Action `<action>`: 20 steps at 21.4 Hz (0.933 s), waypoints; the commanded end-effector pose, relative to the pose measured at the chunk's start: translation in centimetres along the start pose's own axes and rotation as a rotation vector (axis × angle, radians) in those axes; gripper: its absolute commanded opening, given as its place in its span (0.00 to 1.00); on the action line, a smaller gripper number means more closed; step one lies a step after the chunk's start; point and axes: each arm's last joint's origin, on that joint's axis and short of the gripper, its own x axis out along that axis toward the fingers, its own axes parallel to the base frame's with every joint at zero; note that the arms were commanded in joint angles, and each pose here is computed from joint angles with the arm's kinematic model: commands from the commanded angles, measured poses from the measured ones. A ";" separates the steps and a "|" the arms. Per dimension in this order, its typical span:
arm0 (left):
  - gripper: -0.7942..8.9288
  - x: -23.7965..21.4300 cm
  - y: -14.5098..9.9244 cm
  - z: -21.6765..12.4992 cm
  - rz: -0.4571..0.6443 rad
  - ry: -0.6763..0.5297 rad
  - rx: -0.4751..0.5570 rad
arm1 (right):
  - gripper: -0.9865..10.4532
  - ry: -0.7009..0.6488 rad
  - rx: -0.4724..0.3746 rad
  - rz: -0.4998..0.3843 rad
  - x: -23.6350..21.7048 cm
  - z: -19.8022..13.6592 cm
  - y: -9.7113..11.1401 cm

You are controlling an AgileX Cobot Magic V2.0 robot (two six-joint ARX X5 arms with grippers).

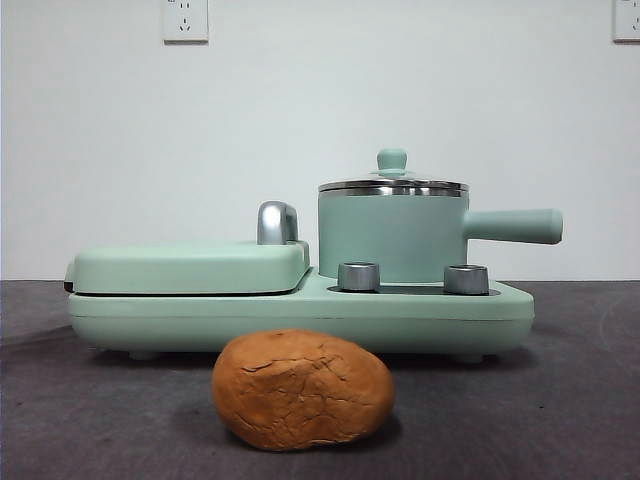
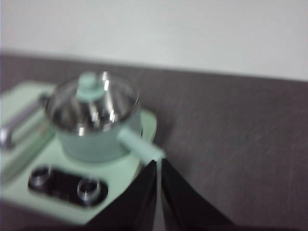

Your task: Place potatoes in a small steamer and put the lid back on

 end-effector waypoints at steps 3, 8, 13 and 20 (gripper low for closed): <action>0.09 1.7 -0.6 1.1 -0.072 0.069 0.334 | 0.10 0.067 -0.290 0.067 1.0 0.5 0.4; 0.09 3.2 -1.4 0.8 -0.150 0.116 0.584 | 0.10 0.092 -0.475 0.111 1.6 0.3 1.1; 0.23 3.9 -2.3 0.5 -0.290 0.114 0.687 | 0.23 0.100 -0.640 0.119 1.7 0.2 1.6; 0.38 3.9 -3.2 0.6 -0.337 0.084 0.694 | 0.34 0.097 -0.640 0.126 1.7 0.2 1.8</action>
